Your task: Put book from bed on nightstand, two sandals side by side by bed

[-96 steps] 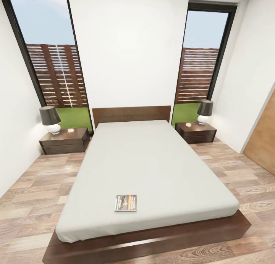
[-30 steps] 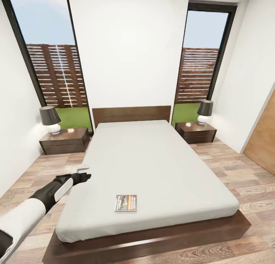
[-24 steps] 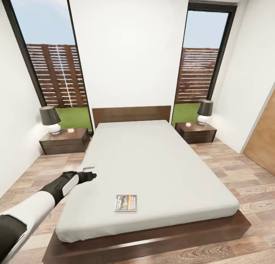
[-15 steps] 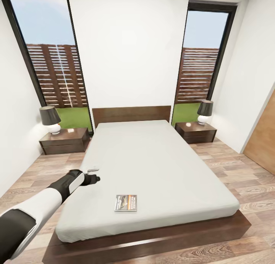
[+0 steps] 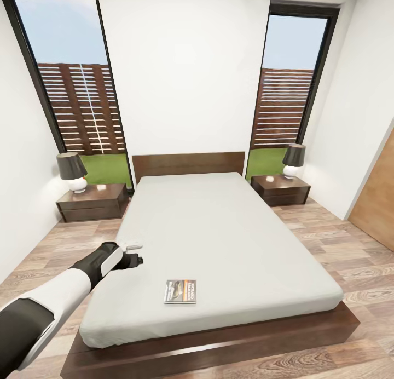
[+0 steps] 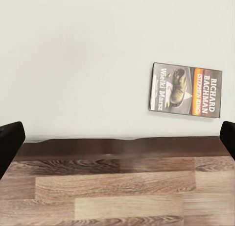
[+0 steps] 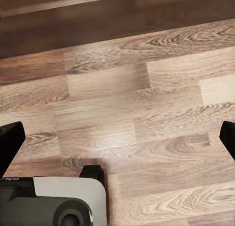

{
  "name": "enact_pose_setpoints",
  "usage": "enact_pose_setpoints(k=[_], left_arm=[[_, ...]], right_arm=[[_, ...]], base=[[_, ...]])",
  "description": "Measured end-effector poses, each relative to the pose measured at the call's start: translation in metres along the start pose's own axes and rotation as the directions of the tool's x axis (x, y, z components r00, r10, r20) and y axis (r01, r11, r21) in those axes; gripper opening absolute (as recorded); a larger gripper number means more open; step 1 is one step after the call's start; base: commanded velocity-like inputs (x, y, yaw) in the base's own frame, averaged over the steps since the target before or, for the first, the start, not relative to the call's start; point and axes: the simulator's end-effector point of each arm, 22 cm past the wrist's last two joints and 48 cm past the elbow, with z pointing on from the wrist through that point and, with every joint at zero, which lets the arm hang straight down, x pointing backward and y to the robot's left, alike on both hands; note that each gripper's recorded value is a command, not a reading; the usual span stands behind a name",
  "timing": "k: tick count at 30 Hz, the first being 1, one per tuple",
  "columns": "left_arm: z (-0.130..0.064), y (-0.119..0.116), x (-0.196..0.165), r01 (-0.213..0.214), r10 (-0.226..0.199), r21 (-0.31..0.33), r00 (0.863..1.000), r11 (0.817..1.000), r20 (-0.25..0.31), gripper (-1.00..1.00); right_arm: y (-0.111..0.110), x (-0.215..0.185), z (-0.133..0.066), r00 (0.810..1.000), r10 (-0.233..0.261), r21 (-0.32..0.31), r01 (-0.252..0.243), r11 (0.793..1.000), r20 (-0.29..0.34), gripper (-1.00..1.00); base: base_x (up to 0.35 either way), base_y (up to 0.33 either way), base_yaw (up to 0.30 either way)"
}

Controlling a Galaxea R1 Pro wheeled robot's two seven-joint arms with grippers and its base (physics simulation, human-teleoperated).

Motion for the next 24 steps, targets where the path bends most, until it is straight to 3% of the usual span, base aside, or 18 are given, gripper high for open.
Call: enact_pose_setpoints(k=[24], left_arm=[[-0.0012,-0.0042,-0.0014,-0.001,0.001,0.012,1.0,1.0,0.0,1.0]], right_arm=[[-0.0002,0.0005,0.0,1.0,-0.002,0.001,0.002,1.0,-0.001,1.0]], base=[[0.0,0.0,0.0]])
